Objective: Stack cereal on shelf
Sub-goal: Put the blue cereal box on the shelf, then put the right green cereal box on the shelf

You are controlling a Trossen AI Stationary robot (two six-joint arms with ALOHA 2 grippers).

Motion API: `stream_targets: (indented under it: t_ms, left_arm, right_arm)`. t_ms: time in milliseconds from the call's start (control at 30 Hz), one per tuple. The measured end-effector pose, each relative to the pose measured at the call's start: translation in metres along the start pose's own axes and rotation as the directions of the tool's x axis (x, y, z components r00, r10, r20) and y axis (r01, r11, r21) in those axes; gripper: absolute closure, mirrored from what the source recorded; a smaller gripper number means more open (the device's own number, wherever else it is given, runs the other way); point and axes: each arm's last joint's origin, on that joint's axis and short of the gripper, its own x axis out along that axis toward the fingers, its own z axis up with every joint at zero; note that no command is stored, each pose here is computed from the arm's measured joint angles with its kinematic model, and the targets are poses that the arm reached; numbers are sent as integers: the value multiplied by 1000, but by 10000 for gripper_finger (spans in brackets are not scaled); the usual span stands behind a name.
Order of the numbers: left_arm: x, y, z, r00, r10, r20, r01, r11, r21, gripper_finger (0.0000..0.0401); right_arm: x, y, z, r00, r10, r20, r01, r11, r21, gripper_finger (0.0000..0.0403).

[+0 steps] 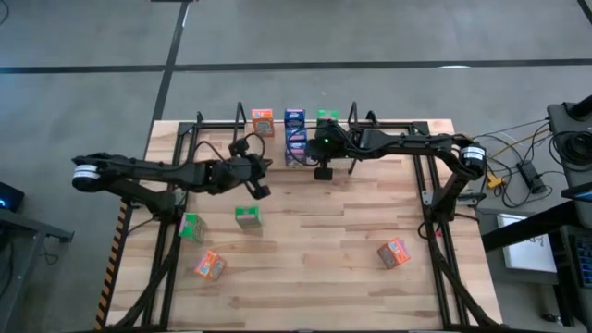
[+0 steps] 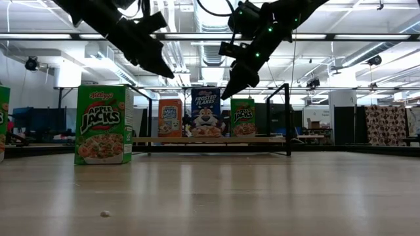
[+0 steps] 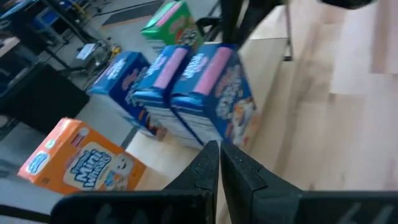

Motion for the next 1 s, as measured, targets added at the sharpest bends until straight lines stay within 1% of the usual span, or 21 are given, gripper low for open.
stream_targets:
  t_ms: [133, 267, 500, 633, 800, 900, 1000]
  left_arm:
    - [3, 4, -1, 1000, 21, 6, -21, 1000, -22, 401]
    - [3, 4, -1, 1000, 21, 9, -21, 999, -24, 401]
    - [3, 3, -1, 1000, -12, 11, 13, 1000, -23, 401]
    - [3, 3, -1, 1000, -14, 10, 14, 999, -40, 401]
    - [3, 3, -3, 1000, -19, -10, 19, 999, -47, 401]
    - [3, 1, -4, 998, -58, -15, 57, 996, -66, 401]
    - [0, -3, -3, 991, -137, 1, 137, 987, -79, 401]
  right_arm:
    - [0, 0, 0, 1000, -9, -4, 9, 1000, -5, 390]
    - [-4, -2, -1, 997, -66, -42, 65, 998, -20, 390]
    - [-19, -5, -1, 997, -68, -44, 68, 998, -5, 390]
    - [-24, -8, 0, 997, -77, -32, 77, 997, 11, 390]
    - [-37, -8, -2, 996, -65, -53, 67, 997, 38, 390]
    - [-48, -4, -1, 997, -44, -63, 48, 997, 64, 390]
    - [-61, 5, 2, 998, -15, -54, 19, 997, 71, 390]
